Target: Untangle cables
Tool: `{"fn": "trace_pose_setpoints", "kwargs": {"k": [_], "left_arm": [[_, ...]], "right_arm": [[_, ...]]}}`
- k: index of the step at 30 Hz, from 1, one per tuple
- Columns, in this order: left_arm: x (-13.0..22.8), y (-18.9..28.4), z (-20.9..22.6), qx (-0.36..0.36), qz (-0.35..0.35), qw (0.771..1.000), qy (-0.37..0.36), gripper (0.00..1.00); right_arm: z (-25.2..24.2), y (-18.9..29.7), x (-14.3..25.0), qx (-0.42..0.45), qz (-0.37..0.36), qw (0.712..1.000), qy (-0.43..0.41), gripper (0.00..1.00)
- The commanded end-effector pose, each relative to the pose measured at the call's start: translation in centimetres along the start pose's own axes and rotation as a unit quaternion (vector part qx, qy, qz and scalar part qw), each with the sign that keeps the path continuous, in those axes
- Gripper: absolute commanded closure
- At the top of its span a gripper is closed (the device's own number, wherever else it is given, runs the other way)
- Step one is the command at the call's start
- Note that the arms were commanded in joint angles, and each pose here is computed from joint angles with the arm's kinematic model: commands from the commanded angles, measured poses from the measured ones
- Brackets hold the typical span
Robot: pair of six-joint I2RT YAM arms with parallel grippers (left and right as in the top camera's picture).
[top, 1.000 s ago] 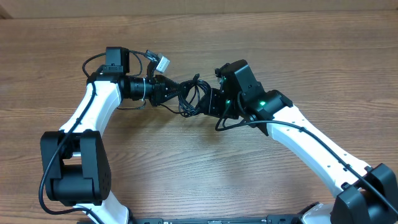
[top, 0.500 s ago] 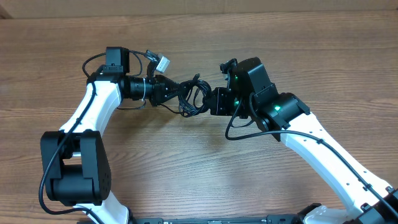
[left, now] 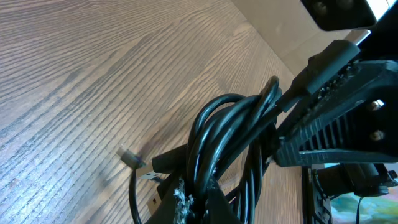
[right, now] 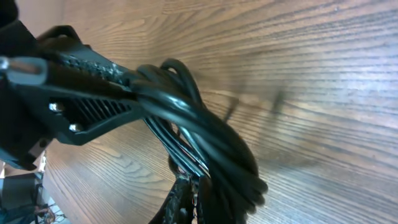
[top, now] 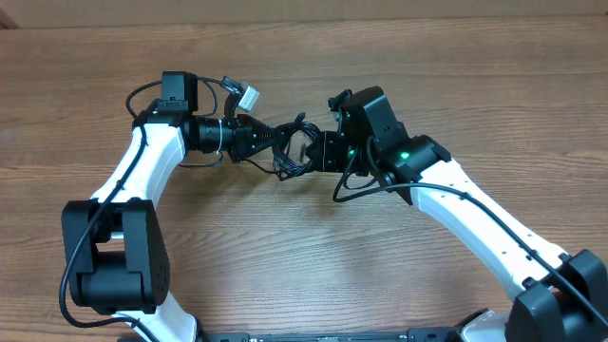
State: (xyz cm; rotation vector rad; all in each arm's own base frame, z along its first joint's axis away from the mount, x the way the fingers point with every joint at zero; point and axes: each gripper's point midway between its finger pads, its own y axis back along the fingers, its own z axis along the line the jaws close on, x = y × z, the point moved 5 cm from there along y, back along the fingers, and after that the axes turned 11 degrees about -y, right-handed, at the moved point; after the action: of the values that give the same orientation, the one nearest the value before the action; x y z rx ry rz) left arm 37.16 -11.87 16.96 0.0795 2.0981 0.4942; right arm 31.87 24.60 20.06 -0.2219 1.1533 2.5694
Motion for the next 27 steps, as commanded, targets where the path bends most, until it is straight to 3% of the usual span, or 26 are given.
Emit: {"fn": "trace_pose_setpoints", "kwargs": {"k": [1,11,19,21,23,27], "left_arm": [[-1.1,0.3,-1.1,0.015,-0.017,1.0,-0.017,0.96],[-1.0,0.3,-1.0,0.014,-0.016,1.0,-0.017,0.96],[-0.6,0.4,1.1,-0.063,0.014,0.997,0.046,0.96],[-0.4,0.5,1.7,-0.09,0.024,0.993,0.066,0.96],[-0.1,0.7,2.5,-0.122,0.032,0.987,0.095,0.96],[0.5,1.1,3.7,-0.178,0.046,0.972,0.145,0.96]], "right_arm": [[1.2,0.4,-0.9,-0.015,-0.018,1.0,0.013,0.96],[1.7,1.2,-0.6,-0.041,0.004,0.999,0.011,0.96],[-0.4,4.5,-1.8,-0.034,0.001,0.999,-0.032,0.95],[-1.4,4.6,-1.7,-0.018,0.008,0.999,-0.049,0.89],[-2.0,4.6,-1.3,-0.005,0.02,0.998,-0.059,0.74],[-2.4,4.3,-0.5,0.011,0.03,0.998,-0.062,0.58]]}}
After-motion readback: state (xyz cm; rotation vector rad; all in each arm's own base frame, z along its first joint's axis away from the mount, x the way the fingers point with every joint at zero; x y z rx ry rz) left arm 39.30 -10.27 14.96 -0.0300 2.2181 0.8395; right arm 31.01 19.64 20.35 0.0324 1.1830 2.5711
